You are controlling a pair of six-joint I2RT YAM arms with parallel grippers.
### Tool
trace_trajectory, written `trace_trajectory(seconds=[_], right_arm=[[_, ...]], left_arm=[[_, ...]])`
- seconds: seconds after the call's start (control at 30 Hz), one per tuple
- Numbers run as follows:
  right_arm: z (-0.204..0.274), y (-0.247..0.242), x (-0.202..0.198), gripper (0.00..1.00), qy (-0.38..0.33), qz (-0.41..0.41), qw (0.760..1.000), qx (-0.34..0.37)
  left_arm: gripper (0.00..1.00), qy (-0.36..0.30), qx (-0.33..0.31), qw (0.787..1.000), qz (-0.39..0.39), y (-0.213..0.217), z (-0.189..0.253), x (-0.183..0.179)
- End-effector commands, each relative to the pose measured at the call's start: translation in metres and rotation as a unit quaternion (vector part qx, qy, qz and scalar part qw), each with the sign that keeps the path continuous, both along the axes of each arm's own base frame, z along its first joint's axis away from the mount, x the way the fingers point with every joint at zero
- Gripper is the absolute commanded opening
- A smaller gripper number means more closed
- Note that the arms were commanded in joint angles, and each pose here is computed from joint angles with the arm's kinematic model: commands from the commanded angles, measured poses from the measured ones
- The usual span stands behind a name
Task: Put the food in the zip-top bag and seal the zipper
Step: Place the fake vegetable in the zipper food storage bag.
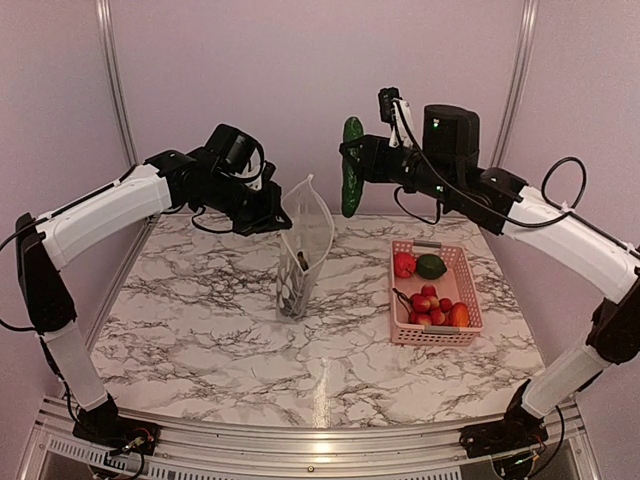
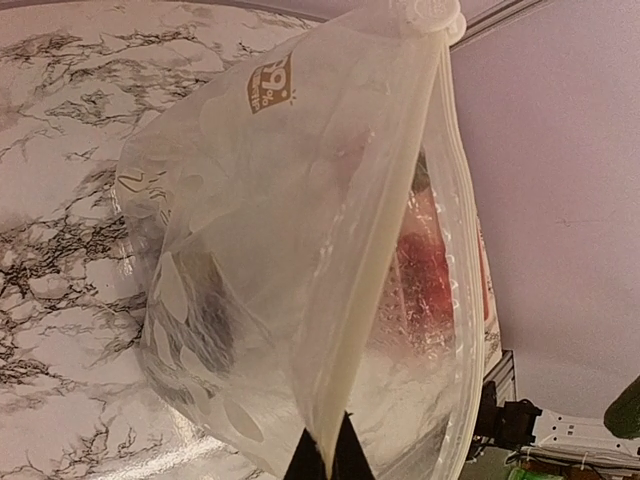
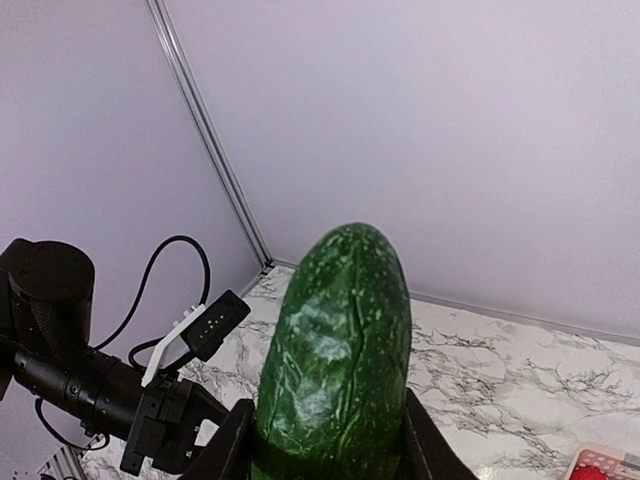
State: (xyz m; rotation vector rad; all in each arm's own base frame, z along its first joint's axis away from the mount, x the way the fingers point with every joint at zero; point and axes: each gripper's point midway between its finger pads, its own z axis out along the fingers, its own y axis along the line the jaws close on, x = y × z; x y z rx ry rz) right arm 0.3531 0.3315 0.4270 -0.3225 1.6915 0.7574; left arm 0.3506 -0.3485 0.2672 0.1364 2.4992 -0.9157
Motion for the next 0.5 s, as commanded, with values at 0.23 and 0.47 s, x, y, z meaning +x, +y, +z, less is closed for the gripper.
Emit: trace_trajectory(seconds=[0.23,0.47], right_arm=[[0.0,0.041,-0.007,0.29,-0.032,0.04,0.999,0.007],[-0.017,0.057,0.004,0.28,-0.017,0.042,0.999,0.008]], left_arm=[[0.0,0.011,-0.039,0.999,-0.007,-0.009,0.003,-0.004],[0.0,0.015,-0.051,0.999,-0.002,-0.01,0.002,-0.005]])
